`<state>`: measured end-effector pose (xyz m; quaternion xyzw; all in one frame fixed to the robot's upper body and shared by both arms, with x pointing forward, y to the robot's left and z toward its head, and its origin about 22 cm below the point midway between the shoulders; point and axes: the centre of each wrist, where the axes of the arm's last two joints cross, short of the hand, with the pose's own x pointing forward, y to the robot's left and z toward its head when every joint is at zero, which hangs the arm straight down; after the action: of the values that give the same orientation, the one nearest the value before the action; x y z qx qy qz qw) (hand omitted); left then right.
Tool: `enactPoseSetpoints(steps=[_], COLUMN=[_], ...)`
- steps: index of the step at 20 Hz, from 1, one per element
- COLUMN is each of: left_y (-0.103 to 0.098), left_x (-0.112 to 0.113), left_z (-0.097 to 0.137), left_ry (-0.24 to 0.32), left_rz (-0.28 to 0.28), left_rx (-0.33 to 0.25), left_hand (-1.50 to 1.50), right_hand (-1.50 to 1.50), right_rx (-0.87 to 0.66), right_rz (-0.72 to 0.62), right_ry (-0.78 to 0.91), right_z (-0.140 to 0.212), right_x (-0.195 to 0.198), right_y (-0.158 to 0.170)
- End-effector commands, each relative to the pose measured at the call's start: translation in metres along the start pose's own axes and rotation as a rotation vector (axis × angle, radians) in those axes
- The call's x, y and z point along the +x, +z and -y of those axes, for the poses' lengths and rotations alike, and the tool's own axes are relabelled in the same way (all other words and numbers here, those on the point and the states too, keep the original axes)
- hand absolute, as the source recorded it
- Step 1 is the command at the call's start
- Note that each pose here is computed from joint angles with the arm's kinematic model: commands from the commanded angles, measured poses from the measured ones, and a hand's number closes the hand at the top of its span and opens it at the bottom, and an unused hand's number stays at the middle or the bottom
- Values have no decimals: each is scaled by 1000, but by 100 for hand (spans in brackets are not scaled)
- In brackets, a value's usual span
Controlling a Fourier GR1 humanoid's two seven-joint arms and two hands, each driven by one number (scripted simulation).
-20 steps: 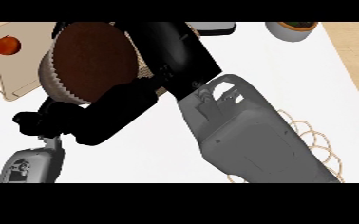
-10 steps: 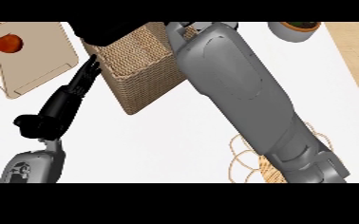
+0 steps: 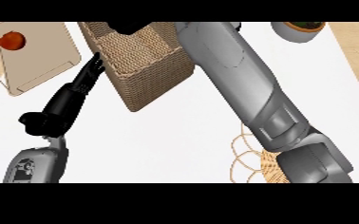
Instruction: Pick the cupcake from the placemat and place it in the basket
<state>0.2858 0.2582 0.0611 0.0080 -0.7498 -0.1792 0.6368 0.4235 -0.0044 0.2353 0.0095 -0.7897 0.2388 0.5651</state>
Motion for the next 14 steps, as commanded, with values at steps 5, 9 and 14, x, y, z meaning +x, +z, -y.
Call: enactPoseSetpoints(steps=[5,9,14], left_y=[1,-19,-6], left_x=[1,-9,1], left_z=[9,11,25], left_ry=[6,7,15], left_rz=[-2,8,13], left_rx=[-24,-31,-41], left_hand=[0,0,0], right_hand=[150,150,-150], right_rx=[-98,-118,-227], right_rz=[53,89,29], right_ry=[69,78,-71], right_z=[-1,2,11], right_x=[-52,-65,-68], right_y=[1,2,-2])
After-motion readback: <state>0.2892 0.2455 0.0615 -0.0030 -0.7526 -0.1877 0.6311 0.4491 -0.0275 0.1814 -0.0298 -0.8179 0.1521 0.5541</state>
